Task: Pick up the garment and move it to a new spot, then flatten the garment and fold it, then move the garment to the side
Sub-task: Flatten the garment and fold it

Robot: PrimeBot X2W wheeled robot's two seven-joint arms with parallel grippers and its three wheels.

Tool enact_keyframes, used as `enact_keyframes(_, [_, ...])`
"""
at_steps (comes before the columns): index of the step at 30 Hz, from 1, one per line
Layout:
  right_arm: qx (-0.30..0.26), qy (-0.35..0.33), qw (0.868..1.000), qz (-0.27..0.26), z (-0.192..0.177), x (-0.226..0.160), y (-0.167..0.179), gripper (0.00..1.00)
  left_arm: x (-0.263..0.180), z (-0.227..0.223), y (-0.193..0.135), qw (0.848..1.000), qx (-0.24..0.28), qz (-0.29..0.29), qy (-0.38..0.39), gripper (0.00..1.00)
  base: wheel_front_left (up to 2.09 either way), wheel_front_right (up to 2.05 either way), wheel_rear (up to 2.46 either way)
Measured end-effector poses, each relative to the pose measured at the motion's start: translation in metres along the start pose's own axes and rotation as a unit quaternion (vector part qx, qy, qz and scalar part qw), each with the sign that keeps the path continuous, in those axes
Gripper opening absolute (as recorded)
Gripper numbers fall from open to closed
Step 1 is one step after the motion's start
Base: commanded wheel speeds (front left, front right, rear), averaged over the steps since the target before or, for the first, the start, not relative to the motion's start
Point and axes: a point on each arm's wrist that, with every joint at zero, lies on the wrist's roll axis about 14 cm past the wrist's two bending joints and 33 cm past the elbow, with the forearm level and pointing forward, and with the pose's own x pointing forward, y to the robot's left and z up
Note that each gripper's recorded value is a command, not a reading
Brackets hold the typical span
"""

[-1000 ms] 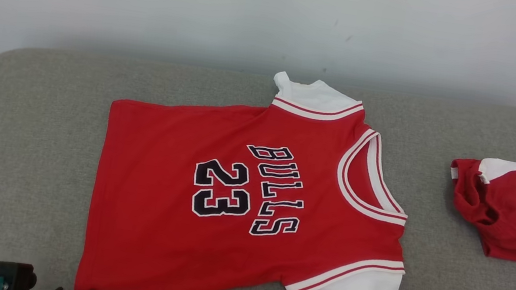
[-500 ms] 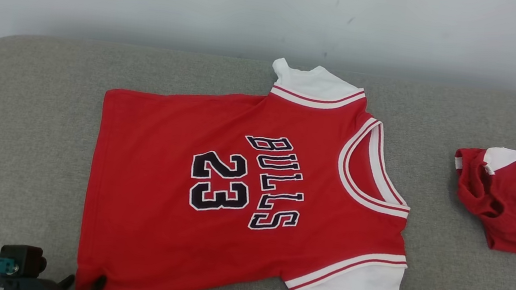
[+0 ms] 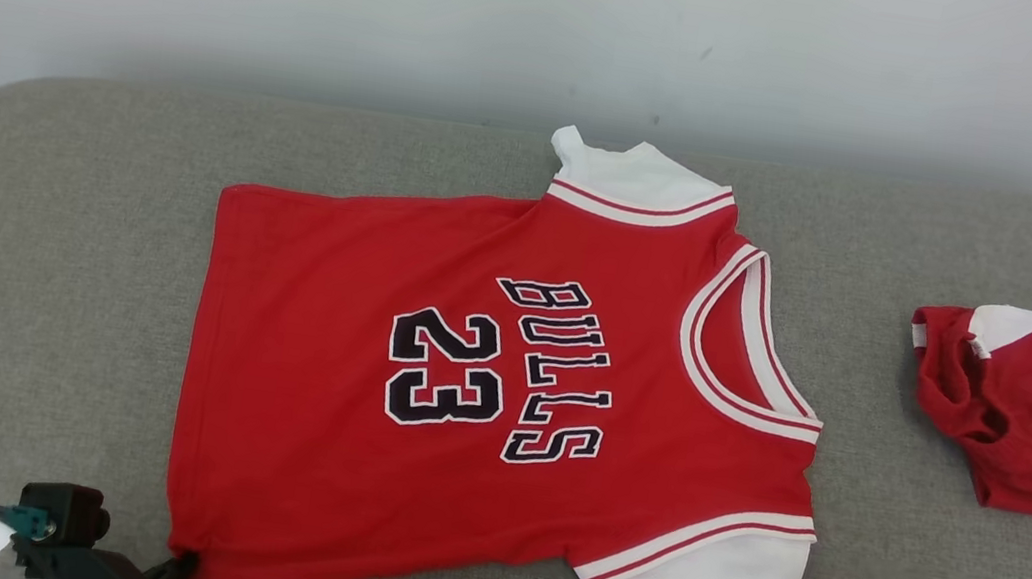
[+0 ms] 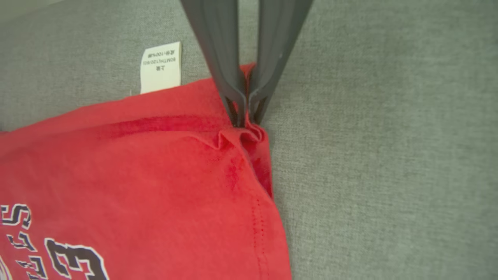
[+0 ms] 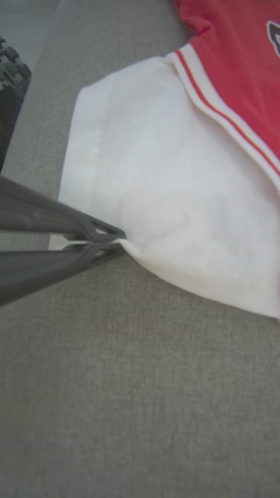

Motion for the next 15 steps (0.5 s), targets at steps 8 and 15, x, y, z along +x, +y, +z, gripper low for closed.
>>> enact_keyframes(8, [0.047,-0.067,0.997,0.013,0.031,-0.017,-0.009,0.0,-0.011,0.018,-0.007,0.999,0.012,-0.012,-0.046,0.0,0.0,0.0,0.0])
enact_keyframes(15, [0.054,-0.114,0.992,0.025,0.047,-0.041,-0.013,0.0,-0.032,0.006,-0.007,0.998,0.021,-0.014,-0.06,0.0,0.0,0.0,0.0])
